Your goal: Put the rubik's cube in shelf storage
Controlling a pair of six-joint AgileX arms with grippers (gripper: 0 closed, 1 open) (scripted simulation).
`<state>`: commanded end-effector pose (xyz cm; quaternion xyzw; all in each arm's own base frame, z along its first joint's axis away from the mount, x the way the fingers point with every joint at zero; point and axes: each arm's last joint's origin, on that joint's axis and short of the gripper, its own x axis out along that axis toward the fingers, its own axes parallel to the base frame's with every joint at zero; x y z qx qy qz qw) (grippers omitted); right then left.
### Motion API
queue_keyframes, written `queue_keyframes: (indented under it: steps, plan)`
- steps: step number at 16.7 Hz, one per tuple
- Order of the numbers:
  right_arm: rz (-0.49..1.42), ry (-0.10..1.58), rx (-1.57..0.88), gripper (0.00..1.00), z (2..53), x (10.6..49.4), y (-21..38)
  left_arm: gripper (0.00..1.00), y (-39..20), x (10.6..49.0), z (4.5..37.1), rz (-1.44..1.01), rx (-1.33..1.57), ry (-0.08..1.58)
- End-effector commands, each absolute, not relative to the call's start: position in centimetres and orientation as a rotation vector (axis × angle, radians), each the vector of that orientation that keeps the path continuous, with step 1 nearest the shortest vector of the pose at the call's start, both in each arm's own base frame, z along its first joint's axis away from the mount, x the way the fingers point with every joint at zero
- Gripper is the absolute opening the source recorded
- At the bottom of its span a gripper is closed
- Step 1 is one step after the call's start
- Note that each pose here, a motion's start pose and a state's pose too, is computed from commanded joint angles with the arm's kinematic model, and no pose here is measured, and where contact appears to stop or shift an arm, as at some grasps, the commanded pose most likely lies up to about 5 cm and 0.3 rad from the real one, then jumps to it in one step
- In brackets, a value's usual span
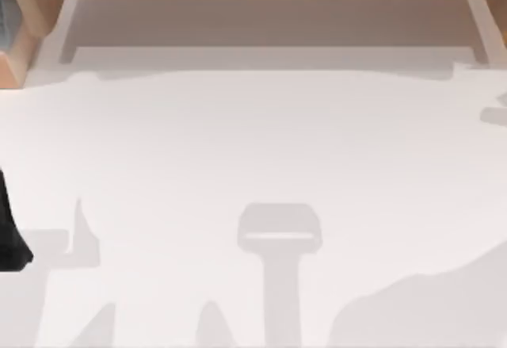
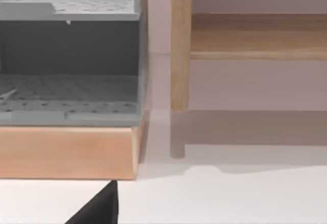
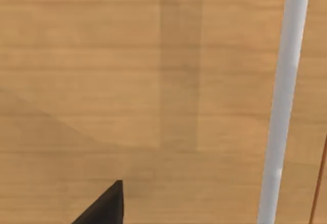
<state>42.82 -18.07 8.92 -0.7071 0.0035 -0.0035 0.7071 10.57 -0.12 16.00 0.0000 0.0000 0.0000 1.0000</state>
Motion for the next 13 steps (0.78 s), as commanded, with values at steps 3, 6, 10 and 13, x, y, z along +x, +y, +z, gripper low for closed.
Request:
queue_keyframes:
  steps: [3, 6, 10, 13]
  plan:
    - [-0.008, 0.008, -1.571, 0.62, 8.92, 42.82, -18.07, 1.0, -0.12, 10.57, 16.0, 0.0, 0.0, 0.0]
    - [-0.008, 0.008, -1.571, 0.4, 8.92, 42.82, -18.07, 1.0, -0.12, 10.57, 16.0, 0.0, 0.0, 0.0]
    - [-0.008, 0.008, -1.571, 0.1, 8.92, 42.82, -18.07, 1.0, -0.12, 10.57, 16.0, 0.0, 0.0, 0.0]
    - [-0.008, 0.008, -1.571, 0.0, 8.92, 42.82, -18.07, 1.0, -0.12, 10.57, 16.0, 0.0, 0.0, 0.0]
